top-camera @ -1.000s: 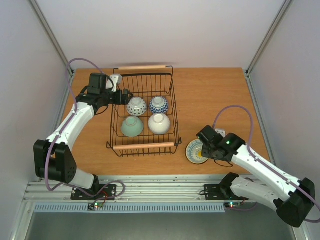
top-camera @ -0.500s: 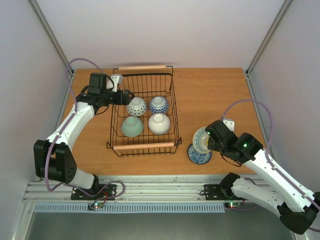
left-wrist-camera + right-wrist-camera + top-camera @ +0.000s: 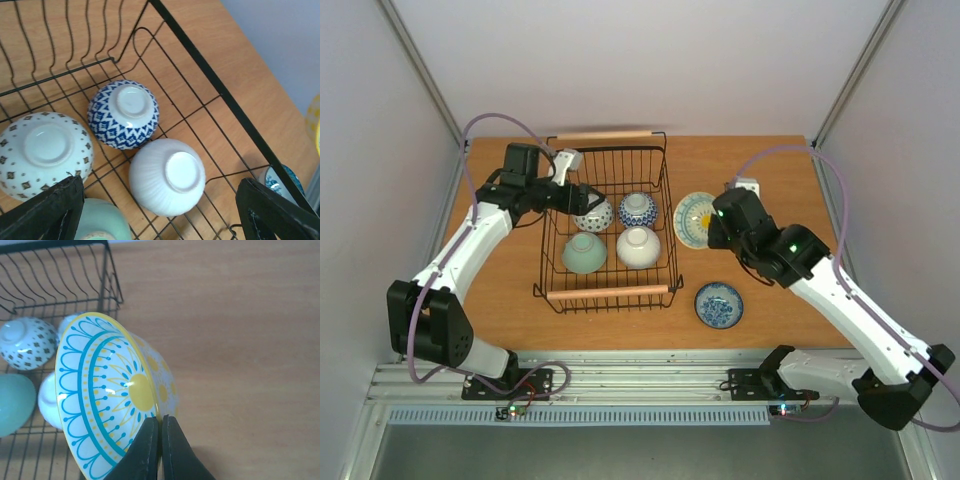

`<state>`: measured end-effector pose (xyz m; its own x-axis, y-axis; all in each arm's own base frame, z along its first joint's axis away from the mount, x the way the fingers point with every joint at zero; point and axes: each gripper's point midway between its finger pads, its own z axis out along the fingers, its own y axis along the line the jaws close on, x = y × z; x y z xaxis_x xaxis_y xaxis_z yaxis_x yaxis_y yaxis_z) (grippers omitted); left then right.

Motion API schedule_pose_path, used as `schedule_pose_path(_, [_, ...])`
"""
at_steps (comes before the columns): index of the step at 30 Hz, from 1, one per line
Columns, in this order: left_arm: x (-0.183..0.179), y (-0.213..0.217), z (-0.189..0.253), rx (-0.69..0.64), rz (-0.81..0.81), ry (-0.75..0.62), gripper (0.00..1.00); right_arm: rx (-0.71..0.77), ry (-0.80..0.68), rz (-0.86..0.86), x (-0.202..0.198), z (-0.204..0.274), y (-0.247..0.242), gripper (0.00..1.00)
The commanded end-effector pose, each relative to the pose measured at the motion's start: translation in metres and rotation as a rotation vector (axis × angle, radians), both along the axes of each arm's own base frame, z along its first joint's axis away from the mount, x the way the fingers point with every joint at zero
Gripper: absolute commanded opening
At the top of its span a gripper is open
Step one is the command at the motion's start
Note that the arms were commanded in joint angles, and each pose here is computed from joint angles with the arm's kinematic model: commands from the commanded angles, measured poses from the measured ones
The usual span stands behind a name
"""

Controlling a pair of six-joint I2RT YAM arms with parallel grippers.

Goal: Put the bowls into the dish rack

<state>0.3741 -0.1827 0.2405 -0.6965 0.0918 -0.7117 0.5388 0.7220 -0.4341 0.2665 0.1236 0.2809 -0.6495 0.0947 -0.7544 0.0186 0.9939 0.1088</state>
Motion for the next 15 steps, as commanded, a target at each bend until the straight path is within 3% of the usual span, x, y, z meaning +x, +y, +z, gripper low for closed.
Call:
schedule_pose_path(1, [-0.01,-0.017,0.02,-0.049,-0.103,-0.046,0.84,0.038,-0.137,0.103,0.03,0.045,0.034,0.01])
schedule_pose_path(15, [-0.044,-0.043,0.044,-0.183,-0.281,-0.077,0.85,0.086,-0.109,0.26,0.077,0.048,0.11,0.01])
